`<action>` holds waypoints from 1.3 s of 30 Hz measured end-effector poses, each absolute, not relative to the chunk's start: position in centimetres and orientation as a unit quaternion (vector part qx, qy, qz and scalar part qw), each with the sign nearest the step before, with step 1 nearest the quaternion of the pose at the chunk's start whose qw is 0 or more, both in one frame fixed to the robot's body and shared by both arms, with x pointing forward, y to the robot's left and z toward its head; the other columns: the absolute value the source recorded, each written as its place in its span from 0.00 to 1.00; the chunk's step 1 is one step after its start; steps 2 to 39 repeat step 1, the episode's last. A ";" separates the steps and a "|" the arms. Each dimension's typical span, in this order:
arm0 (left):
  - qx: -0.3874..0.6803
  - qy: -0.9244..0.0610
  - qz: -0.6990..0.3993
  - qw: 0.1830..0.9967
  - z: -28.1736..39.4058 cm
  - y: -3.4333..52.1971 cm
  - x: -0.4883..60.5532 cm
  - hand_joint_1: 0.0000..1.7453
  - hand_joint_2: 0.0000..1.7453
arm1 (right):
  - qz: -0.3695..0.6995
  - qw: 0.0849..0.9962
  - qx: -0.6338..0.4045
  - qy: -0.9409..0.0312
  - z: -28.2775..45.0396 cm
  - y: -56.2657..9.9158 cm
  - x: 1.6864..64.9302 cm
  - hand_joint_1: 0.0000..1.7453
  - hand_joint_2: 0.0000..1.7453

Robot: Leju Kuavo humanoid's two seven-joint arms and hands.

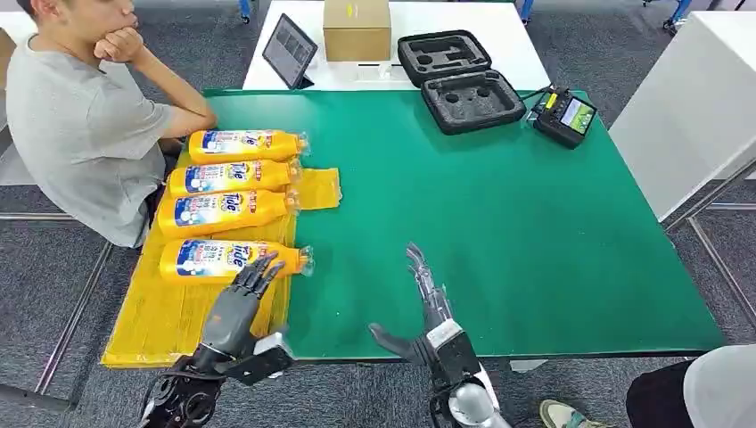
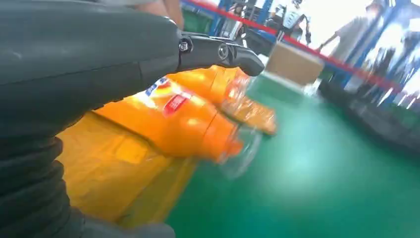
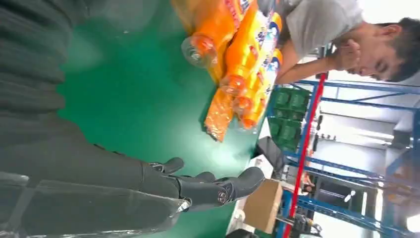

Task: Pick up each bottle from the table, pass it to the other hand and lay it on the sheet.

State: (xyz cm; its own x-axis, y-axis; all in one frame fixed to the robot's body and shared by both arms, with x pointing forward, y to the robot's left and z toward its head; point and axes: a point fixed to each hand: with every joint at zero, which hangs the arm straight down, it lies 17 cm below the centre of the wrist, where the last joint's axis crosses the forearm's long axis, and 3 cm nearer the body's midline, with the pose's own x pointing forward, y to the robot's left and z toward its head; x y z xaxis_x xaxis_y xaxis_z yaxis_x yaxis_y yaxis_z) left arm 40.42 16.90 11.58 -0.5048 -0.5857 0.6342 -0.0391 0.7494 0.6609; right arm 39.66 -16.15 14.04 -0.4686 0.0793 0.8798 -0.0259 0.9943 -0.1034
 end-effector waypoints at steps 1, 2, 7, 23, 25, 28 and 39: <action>0.180 -0.822 -0.276 0.464 12.0 17.0 40.3 0.00 1.00 | 0.049 0.513 -0.015 -0.857 14.3 -16.1 39.5 0.00 1.00; 0.180 -0.822 -0.276 0.464 12.0 17.0 40.3 0.00 1.00 | 0.049 0.513 -0.015 -0.857 14.3 -16.1 39.5 0.00 1.00; 0.180 -0.822 -0.276 0.464 12.0 17.0 40.3 0.00 1.00 | 0.049 0.513 -0.015 -0.857 14.3 -16.1 39.5 0.00 1.00; 0.180 -0.822 -0.276 0.464 12.0 17.0 40.3 0.00 1.00 | 0.049 0.513 -0.015 -0.857 14.3 -16.1 39.5 0.00 1.00; 0.180 -0.822 -0.276 0.464 12.0 17.0 40.3 0.00 1.00 | 0.049 0.513 -0.015 -0.857 14.3 -16.1 39.5 0.00 1.00; 0.180 -0.822 -0.276 0.464 12.0 17.0 40.3 0.00 1.00 | 0.049 0.513 -0.015 -0.857 14.3 -16.1 39.5 0.00 1.00; 0.180 -0.822 -0.276 0.464 12.0 17.0 40.3 0.00 1.00 | 0.049 0.513 -0.015 -0.857 14.3 -16.1 39.5 0.00 1.00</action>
